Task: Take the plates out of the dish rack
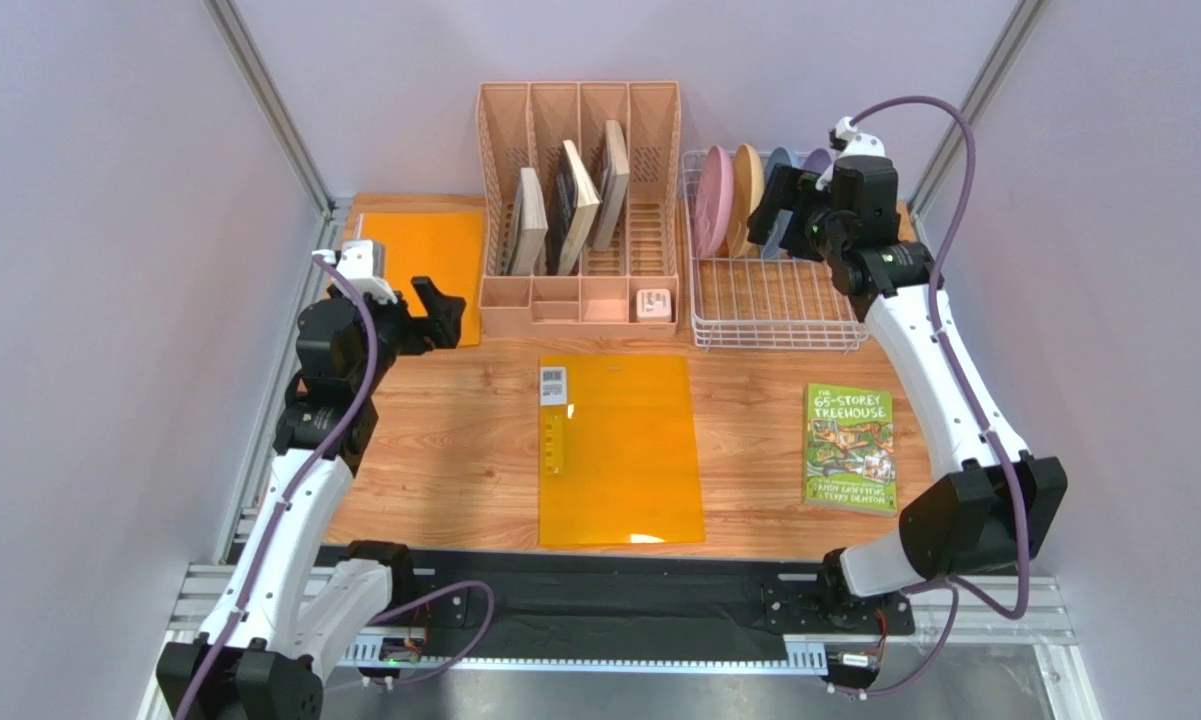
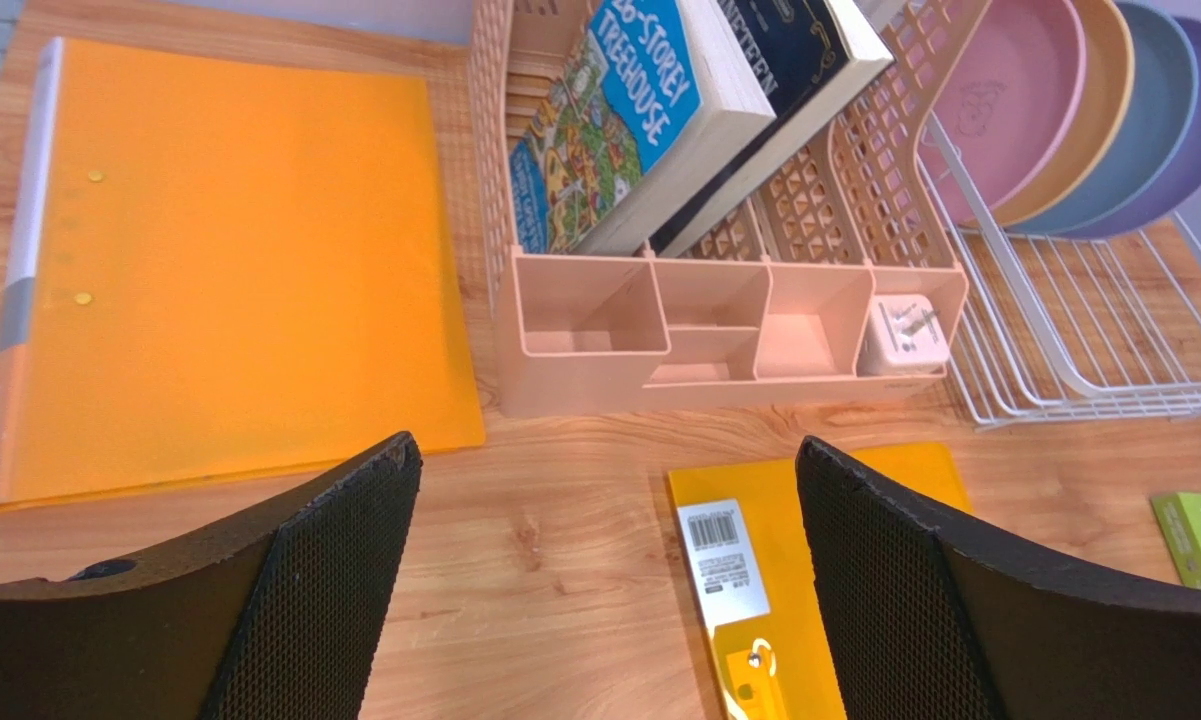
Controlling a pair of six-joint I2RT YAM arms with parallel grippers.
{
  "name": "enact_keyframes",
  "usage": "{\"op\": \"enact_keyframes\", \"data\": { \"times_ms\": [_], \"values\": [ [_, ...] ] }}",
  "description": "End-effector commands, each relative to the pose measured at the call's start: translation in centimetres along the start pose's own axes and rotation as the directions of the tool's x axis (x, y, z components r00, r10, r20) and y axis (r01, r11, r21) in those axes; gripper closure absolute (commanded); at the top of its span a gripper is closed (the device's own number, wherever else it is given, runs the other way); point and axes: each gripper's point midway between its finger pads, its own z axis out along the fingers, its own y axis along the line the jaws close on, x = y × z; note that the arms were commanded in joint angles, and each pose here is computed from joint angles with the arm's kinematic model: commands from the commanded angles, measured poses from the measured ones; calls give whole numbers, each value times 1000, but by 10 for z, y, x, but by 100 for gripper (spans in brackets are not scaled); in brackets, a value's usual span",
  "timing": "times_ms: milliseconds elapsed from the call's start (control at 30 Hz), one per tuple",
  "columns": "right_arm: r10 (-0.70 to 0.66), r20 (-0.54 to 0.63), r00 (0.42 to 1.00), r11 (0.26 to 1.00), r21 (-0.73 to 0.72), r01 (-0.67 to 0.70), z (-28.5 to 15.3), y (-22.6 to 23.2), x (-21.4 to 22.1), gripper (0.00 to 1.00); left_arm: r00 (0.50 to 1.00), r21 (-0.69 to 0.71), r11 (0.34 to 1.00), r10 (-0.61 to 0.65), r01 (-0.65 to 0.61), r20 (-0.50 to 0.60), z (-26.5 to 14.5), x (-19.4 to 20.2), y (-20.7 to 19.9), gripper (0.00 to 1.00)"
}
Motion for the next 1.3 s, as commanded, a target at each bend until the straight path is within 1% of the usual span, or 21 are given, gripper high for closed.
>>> {"op": "enact_keyframes", "data": {
  "times_ms": [0, 33, 67, 100, 133, 200, 233, 267, 300, 333, 367, 400, 433, 533, 567, 833, 1000, 1100, 1133, 1200, 1267],
  "values": [
    [-124, 13, 992, 960, -251, 123, 7, 50, -14, 0, 998, -62, 998, 0, 3, 57, -6, -21, 8, 0],
    [-171, 33, 985, 937, -304, 173, 7, 59, -17, 0, 999, -74, 997, -12, 15, 52, -6, -19, 10, 0],
    [-134, 31, 990, 947, -290, 138, 12, 59, -22, 0, 999, -82, 996, -22, 26, 46, -4, -17, 11, 0],
    [-106, 36, 994, 973, -201, 111, 25, 46, -27, 0, 999, -76, 997, -29, 32, 43, -3, -16, 10, 0],
    [-100, 7, 995, 981, -164, 100, 44, 40, -21, 0, 999, -71, 997, -31, 34, 39, -2, -14, 10, 0],
    [-121, 32, 992, 987, -104, 124, 58, 39, -41, 0, 998, -59, 997, -42, 44, 36, 2, -12, 8, 0],
    [-142, -63, 988, 989, -57, 138, 84, 30, -16, 0, 998, -53, 998, -43, 45, 39, 4, -11, 8, 0],
    [-164, -13, 986, 986, -42, 164, 82, 41, -41, 0, 998, -43, 998, -44, 45, 39, 5, -10, 7, 0],
    [-207, -18, 978, 978, -15, 206, 90, 40, -42, 0, 998, -21, 999, -45, 46, 34, 7, -8, 4, 0],
    [-224, -67, 972, 975, -3, 224, 112, 39, -25, 0, 998, -5, 999, -50, 50, 40, 9, -6, 2, 0],
    [-233, -29, 972, 973, -3, 233, 114, 49, -38, 0, 998, 4, 998, -56, 56, 39, 11, -5, 1, 0],
    [-255, -37, 966, 967, 21, 256, 124, 46, -35, 1, 998, 3, 998, -64, 64, 23, 13, 2, 2, 0],
    [-265, -35, 964, 963, 34, 266, 131, 47, -35, 1, 996, 16, 998, -70, 69, 53, 16, -2, 1, 0],
    [-297, -32, 954, 949, 106, 298, 155, 41, -31, 5, 996, 9, 997, -81, 81, 32, 24, 6, 4, 0],
    [-302, -58, 951, 945, 117, 307, 168, 39, -18, 9, 996, 3, 996, -84, 84, 15, 28, 11, 6, 1],
    [-374, -58, 926, 894, 241, 377, 196, 24, -9, 21, 995, -23, 996, -93, 92, -29, 39, 26, 14, 1],
    [-432, -84, 898, 858, 268, 438, 214, 14, 3, 33, 995, -33, 996, -90, 88, -35, 40, 30, 16, 1],
    [-431, -84, 898, 862, 257, 437, 219, 15, 7, 47, 995, -40, 995, -88, 87, -36, 40, 31, 18, 1],
    [-432, -90, 897, 861, 256, 440, 221, 15, 10, 57, 996, -44, 995, -87, 85, -34, 40, 31, 19, 1],
    [-433, -87, 897, 863, 246, 441, 224, 18, 13, 63, 996, -54, 995, -88, 86, -35, 40, 33, 21, 1],
    [-439, -85, 895, 863, 238, 446, 226, 24, 16, 79, 995, -62, 994, -91, 89, -36, 40, 34, 22, 1]
  ]
}}
